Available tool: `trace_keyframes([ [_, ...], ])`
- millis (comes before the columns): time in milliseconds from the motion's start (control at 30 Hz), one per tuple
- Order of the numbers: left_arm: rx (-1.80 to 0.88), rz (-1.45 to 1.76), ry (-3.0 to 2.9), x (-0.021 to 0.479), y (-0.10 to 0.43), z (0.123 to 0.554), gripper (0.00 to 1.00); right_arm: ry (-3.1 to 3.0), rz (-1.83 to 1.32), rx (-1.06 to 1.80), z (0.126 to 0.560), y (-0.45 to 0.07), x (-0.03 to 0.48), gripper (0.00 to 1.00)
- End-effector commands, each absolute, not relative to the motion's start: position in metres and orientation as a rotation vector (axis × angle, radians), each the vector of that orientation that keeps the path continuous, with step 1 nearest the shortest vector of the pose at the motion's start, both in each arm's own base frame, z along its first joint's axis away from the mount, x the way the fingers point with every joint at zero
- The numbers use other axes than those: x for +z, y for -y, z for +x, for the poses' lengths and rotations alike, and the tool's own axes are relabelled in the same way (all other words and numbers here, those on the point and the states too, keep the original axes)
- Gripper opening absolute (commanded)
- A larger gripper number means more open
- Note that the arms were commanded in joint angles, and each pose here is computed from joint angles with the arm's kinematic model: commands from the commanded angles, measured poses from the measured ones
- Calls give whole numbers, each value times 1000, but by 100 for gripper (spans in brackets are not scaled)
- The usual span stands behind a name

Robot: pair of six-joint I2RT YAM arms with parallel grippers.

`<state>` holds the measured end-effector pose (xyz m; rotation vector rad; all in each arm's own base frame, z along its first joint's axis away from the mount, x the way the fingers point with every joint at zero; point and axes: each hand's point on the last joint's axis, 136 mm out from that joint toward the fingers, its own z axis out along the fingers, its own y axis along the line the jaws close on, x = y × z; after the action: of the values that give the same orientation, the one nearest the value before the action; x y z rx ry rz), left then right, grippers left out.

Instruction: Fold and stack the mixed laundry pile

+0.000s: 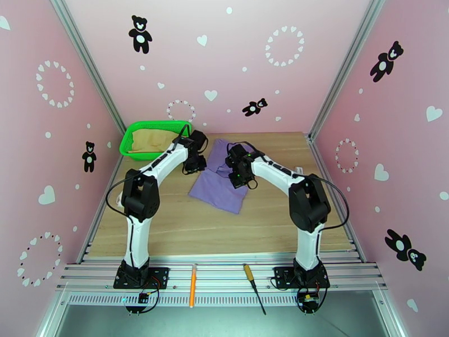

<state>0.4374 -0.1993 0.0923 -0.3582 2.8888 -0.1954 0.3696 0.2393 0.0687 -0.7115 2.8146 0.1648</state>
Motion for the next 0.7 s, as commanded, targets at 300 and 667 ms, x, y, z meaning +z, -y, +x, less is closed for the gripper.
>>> trace_keyframes([
  [300, -140, -318, -2941, 41, 210, 457, 49, -2904, -593, 106, 393, -238, 19, 6],
  [667, 77, -353, -2974, 8, 175, 448, 47, -2895, -595, 125, 404, -242, 33, 12],
])
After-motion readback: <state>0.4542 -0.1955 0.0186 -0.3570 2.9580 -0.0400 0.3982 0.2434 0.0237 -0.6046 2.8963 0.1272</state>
